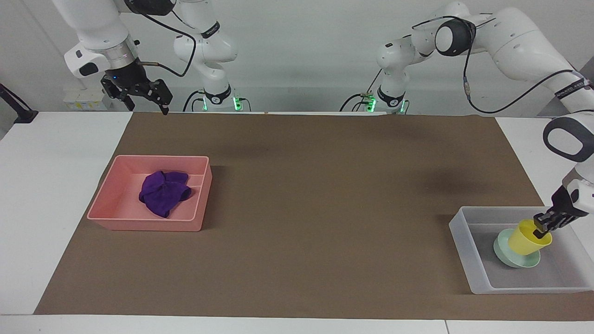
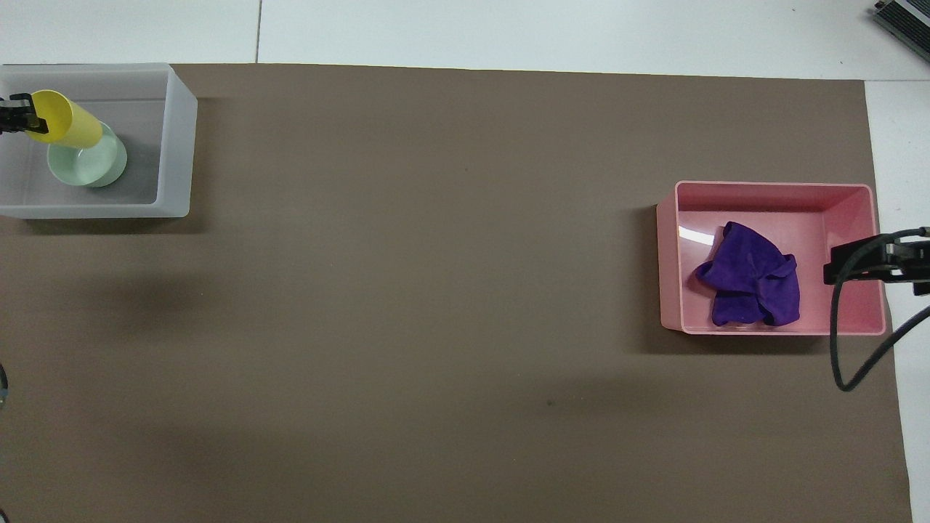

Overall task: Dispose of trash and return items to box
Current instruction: 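Lift the yellow cup and carry it into the clear box, then lower the cup into the green bowl and open the left gripper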

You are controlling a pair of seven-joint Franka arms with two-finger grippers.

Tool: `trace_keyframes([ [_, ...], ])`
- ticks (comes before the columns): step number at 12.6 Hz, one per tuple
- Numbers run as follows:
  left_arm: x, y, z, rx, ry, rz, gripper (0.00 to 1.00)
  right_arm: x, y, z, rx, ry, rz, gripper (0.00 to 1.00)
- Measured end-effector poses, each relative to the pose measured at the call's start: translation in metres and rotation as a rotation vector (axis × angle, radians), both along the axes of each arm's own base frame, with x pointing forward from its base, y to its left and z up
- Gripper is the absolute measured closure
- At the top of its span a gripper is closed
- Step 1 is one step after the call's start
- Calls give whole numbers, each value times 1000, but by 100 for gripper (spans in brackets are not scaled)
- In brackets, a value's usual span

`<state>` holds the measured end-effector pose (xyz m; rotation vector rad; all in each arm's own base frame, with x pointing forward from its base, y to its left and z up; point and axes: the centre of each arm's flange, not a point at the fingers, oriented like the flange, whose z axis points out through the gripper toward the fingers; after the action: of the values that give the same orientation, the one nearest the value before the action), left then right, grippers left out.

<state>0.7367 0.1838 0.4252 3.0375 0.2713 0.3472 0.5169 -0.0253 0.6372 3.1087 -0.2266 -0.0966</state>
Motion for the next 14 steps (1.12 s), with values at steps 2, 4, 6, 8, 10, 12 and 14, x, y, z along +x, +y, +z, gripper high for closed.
trace_keyframes([
  [2, -2, 11, -6, -3, 8, 14, 97, 1, 0, 1, 0, -8, 0, 0],
  [4, -4, 16, -12, -8, 20, 22, 97, 2, -3, 1, 2, -16, -3, 0],
  [6, -5, 15, -18, -15, 30, 23, 97, 2, -6, 1, 3, -17, -10, 0],
  [8, -6, 15, -24, -17, 35, 25, 97, 1, -9, 1, 3, -17, -15, 0],
  [10, -7, 19, -33, -9, 19, 36, 97, 1, -9, 1, 3, -17, -15, 0],
  [12, -9, 22, -48, -1, 11, 45, 97, 2, -8, 2, 3, -21, -12, 0],
  [14, -10, 23, -54, -1, 13, 48, 97, 2, -7, 3, 2, -24, -12, 0],
])
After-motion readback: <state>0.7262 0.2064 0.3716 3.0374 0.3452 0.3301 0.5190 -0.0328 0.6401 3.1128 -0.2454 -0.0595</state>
